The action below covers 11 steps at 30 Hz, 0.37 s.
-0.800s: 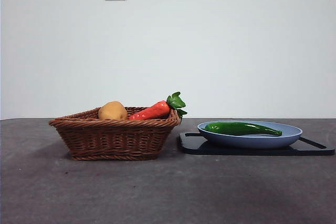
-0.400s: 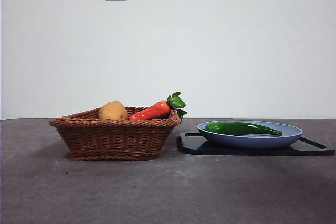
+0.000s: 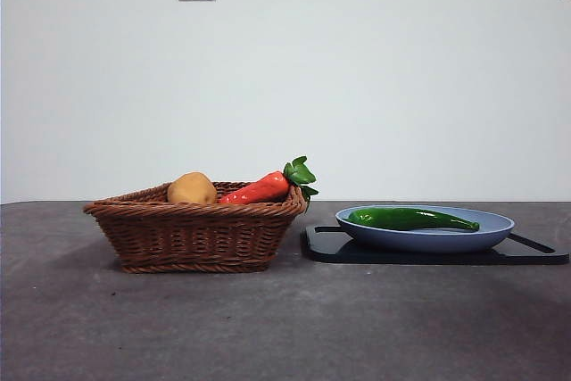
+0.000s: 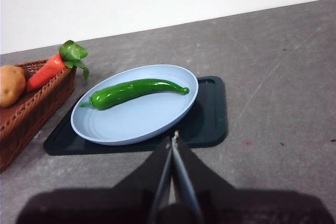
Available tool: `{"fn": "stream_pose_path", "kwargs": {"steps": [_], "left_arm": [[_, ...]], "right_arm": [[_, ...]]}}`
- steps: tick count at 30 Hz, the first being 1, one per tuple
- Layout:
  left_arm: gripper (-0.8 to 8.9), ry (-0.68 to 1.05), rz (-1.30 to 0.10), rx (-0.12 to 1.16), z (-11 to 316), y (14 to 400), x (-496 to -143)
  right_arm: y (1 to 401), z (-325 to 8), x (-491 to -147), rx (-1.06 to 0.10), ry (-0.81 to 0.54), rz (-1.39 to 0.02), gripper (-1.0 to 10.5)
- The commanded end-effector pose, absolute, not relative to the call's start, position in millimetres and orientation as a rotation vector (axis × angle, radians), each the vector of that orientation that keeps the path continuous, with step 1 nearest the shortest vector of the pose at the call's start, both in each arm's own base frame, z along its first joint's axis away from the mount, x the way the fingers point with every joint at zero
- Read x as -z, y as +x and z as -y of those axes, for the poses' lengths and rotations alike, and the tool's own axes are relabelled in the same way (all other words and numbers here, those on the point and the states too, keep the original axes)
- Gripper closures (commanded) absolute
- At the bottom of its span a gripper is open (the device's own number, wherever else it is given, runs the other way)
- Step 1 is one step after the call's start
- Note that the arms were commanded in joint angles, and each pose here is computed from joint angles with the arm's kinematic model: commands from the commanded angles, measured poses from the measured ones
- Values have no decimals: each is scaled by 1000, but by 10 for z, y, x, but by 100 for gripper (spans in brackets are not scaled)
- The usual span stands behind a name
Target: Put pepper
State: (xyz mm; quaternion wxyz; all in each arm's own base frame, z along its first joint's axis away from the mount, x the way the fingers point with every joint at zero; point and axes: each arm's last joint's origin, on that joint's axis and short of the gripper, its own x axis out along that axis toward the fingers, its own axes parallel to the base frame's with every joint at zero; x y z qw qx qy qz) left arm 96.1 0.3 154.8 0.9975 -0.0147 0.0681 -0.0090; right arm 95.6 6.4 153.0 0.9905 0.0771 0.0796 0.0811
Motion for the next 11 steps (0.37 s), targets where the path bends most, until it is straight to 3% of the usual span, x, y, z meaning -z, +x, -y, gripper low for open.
{"fn": "stream_pose_path", "kwargs": {"steps": [1,11], "left_arm": [[805,-33,-130,14,-6,965,-1528],[805,-33,-130,14,-6,965,-1528]], "right_arm": [[955,-65,-1504,-159,191,-173,935],[956,-64,-1508,-156,200,-169,935]]}}
